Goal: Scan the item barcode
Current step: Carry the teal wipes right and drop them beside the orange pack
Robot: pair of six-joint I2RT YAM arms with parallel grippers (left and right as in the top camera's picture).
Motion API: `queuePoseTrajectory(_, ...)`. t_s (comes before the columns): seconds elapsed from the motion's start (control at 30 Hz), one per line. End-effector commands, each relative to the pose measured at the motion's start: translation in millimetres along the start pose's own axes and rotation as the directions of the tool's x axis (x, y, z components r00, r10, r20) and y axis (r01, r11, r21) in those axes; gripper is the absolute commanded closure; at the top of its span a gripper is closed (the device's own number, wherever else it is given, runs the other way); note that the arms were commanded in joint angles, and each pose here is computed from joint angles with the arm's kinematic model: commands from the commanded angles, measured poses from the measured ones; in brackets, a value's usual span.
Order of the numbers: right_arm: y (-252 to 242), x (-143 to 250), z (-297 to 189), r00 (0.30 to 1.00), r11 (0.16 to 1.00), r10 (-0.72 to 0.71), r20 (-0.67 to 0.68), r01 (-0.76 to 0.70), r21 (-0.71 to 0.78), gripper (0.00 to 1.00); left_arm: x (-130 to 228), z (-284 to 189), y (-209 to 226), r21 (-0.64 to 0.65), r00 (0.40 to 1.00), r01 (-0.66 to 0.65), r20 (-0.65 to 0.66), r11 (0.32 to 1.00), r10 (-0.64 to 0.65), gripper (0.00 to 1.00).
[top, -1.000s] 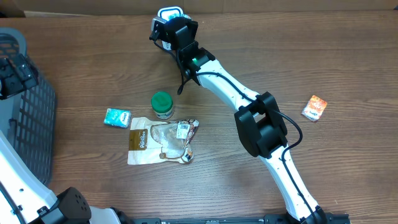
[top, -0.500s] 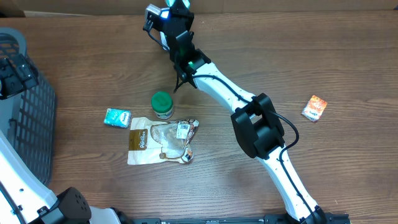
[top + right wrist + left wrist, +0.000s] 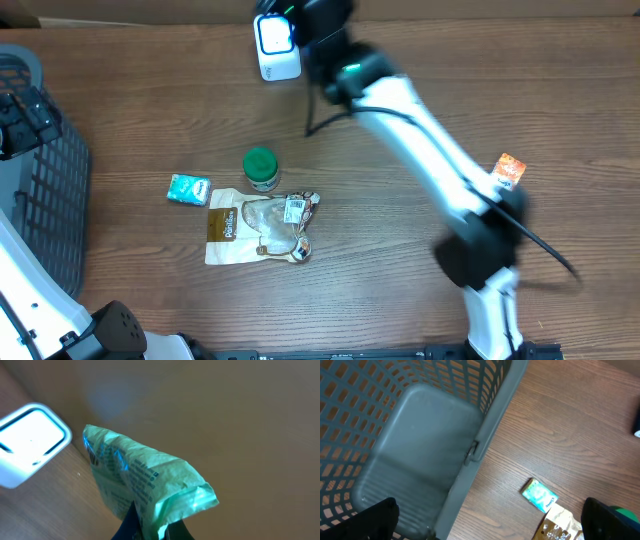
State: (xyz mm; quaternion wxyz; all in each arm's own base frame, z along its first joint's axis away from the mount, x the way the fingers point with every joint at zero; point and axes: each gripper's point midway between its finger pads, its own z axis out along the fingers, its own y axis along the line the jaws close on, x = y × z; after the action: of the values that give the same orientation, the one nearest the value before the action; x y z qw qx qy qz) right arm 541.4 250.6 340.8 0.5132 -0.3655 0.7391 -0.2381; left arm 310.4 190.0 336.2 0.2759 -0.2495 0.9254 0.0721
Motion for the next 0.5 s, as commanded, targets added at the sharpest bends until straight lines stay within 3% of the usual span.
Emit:
queuePoseTrajectory(0.0, -77.3, 6.9, -87.2, 0.847, 0.847, 0.530, 0.027, -0.529, -0.051, 0.96, -2.8, -1.1, 0.9, -0.004, 1.000, -0.011, 0.009, 1.000, 0.011, 0.00)
queuePoseTrajectory(0.13, -74.3, 73.1, -127.9, 0.637, 0.633, 0.731, -0.244, -0.767, -0.106, 0.96, -2.8, -1.1, 0.9, -0.004, 1.000, -0.011, 0.009, 1.000, 0.011, 0.01)
queuePoseTrajectory(0.2, -70.1, 114.7, -138.9, 0.509, 0.538, 0.767, -0.390, -0.842, -0.040, 0.96, -2.8, -1.1, 0.9, -0.004, 1.000, -0.011, 0.009, 1.000, 0.011, 0.00)
queuePoseTrajectory(0.23, -68.4, 142.2, -143.8, 0.411, 0.480, 0.782, -0.469, -0.877, 0.032, 0.96, -2.8, -1.1, 0.9, -0.004, 1.000, -0.011, 0.009, 1.000, 0.011, 0.00)
queuePoseTrajectory(0.3, -63.2, 181.4, -147.4, 0.283, 0.423, 0.771, -0.570, -0.898, 0.126, 0.96, -2.8, -1.1, 0.9, -0.004, 1.000, -0.011, 0.009, 1.000, 0.011, 0.01)
queuePoseTrajectory(0.47, -42.9, 259.2, -136.8, 0.054, 0.345, 0.701, -0.711, -0.898, 0.272, 0.96, -2.8, -1.1, 0.9, -0.004, 1.000, -0.011, 0.009, 1.000, 0.011, 0.01)
